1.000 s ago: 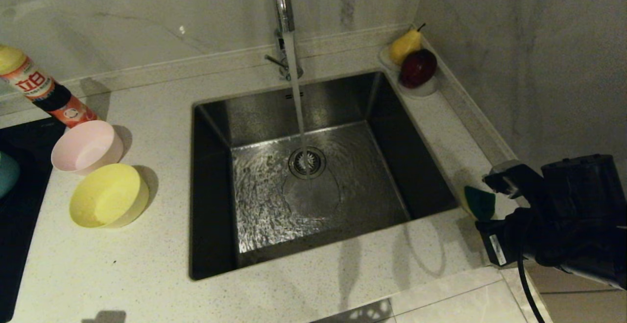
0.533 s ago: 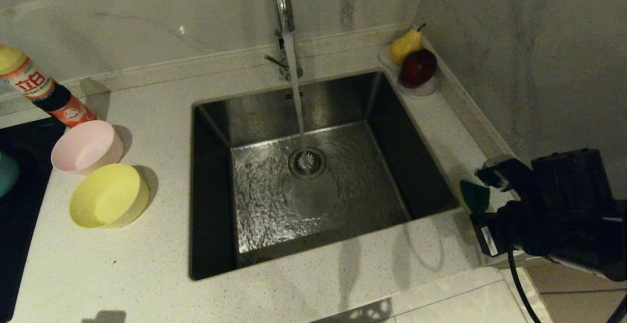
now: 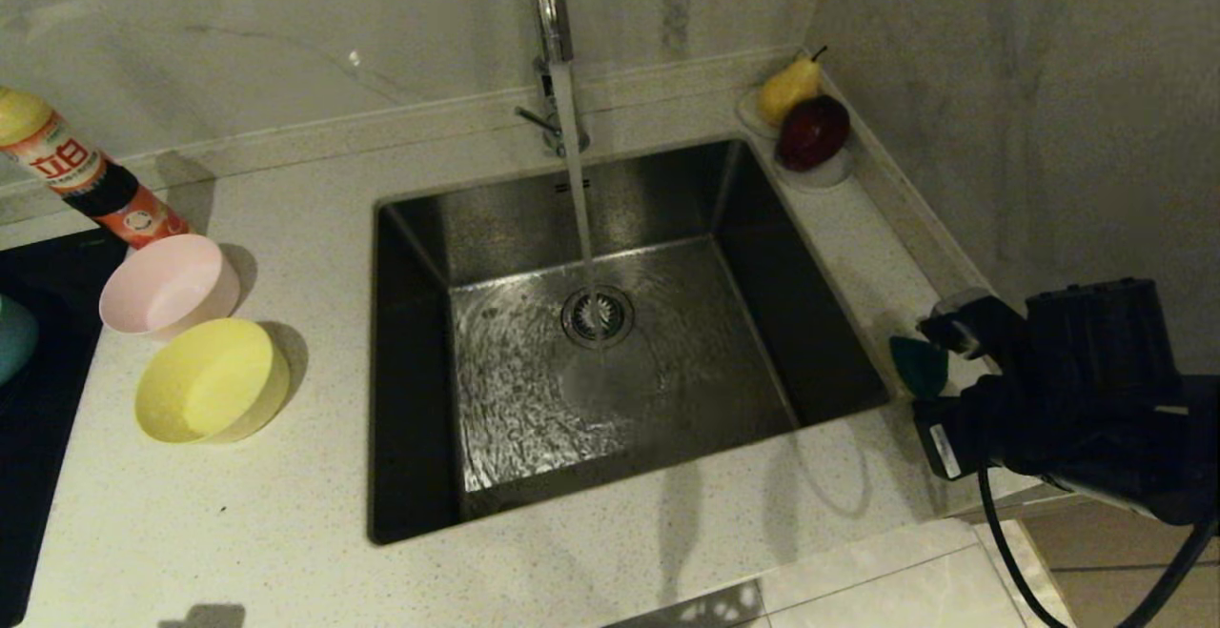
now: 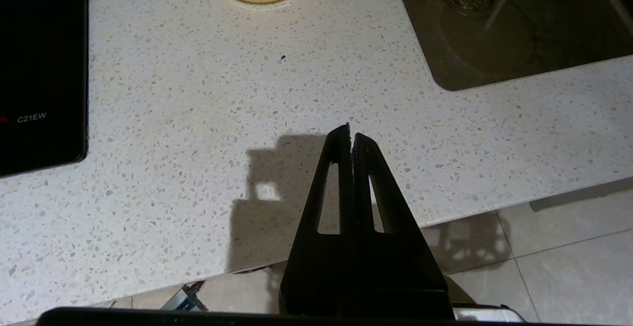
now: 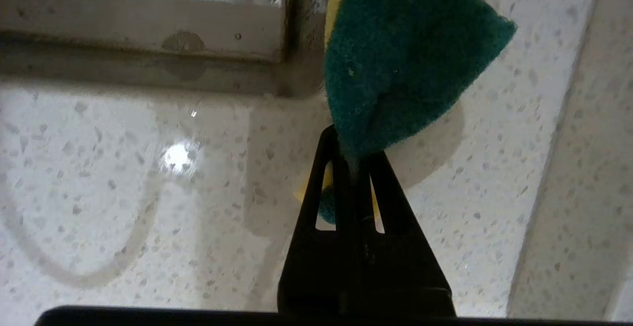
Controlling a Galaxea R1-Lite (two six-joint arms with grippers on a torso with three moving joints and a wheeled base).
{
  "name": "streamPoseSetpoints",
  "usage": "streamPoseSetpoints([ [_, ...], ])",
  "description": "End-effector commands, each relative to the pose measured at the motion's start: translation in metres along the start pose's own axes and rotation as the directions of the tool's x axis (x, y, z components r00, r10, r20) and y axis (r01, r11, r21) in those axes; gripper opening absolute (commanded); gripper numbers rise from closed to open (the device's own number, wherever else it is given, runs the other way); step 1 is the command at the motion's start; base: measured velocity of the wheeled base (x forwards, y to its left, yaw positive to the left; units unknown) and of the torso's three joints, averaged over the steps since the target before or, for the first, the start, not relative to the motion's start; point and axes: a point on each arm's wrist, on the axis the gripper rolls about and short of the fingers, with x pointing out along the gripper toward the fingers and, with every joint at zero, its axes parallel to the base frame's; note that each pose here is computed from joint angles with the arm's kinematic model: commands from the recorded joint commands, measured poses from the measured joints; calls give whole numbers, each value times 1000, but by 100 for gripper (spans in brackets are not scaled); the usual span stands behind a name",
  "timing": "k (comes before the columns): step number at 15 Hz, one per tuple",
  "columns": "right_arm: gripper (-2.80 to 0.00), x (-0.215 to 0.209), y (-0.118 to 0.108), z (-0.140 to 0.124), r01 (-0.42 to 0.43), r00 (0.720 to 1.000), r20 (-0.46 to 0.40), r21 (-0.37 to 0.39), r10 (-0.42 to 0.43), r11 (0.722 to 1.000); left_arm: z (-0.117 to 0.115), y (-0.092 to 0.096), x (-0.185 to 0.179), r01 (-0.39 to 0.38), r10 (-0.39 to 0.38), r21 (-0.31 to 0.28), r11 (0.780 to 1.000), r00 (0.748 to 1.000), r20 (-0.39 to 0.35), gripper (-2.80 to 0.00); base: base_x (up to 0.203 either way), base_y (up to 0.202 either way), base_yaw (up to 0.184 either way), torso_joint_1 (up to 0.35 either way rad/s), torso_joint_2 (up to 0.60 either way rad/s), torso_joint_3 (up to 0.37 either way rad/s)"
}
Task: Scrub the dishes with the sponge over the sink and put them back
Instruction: Put down the sponge
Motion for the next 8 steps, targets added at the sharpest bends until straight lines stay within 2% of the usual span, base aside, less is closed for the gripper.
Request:
streamPoseSetpoints([
  [1,-280,0,-1,2,5,1000,6,-1,-5,1000,0,0,0,0,0,0,1000,1000,-2,-280,0,0,0,0,0,0],
  [8,-280,-5,-6,9,26,999,37,-17,-26,1000,0,0,0,0,0,0,1000,1000,-2,-280,0,0,0,0,0,0],
])
